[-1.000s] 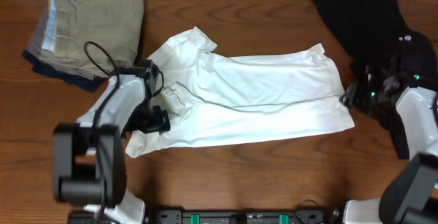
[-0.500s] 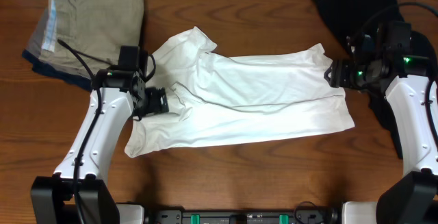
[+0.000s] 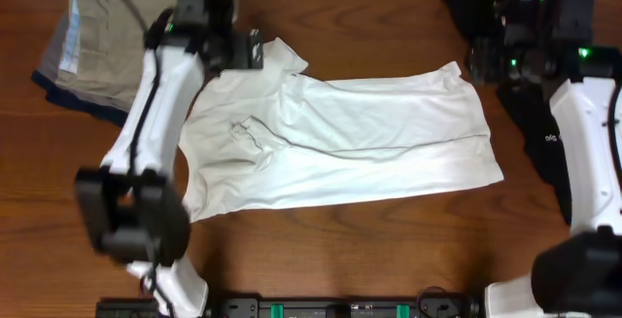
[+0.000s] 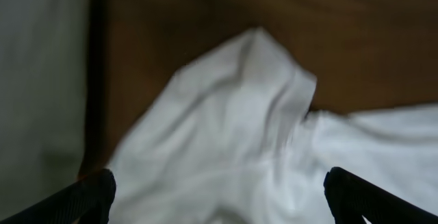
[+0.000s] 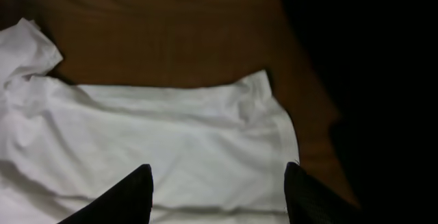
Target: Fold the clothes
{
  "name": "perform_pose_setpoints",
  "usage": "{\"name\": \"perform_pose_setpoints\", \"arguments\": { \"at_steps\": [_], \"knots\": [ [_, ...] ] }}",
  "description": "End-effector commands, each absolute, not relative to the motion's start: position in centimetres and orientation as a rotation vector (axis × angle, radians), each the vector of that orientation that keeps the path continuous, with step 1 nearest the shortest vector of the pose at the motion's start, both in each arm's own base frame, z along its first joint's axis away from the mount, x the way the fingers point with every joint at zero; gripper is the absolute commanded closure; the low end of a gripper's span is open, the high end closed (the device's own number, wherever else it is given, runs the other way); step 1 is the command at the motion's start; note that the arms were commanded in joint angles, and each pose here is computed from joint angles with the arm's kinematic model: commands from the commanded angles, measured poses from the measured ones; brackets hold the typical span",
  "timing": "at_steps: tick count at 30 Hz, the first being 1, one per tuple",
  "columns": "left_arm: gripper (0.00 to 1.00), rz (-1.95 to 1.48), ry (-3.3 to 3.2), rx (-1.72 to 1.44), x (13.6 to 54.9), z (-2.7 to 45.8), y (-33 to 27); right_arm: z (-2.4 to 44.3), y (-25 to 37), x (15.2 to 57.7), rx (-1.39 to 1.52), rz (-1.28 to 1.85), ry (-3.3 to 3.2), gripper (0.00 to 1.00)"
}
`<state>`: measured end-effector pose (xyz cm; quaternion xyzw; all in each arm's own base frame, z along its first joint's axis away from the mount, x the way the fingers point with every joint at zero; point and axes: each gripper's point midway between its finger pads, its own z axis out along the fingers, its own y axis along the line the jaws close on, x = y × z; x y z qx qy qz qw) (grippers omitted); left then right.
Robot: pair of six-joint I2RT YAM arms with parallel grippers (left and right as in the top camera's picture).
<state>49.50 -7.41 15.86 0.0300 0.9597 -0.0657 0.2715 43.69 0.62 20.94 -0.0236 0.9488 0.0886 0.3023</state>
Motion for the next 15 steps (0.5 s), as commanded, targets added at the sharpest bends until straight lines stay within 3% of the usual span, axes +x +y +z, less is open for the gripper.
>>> {"name": "perform_pose_setpoints", "arguments": {
  "at_steps": [1,8,15],
  "knots": [
    [0.02,-0.176,2.551,0.158,53.0,15.3,-8.2,19.9,1.2,44.8,-0.132,0.206,2.527,0.40],
    [0.01,-0.162,2.531,0.206,57.6,11.3,-8.8,18.9,2.2,45.2,-0.166,0.215,2.543,0.40],
    [0.02,-0.151,2.573,0.245,58.3,7.0,-9.0,18.8,2.6,45.1,-0.187,0.216,2.543,0.41]
  ]
}}
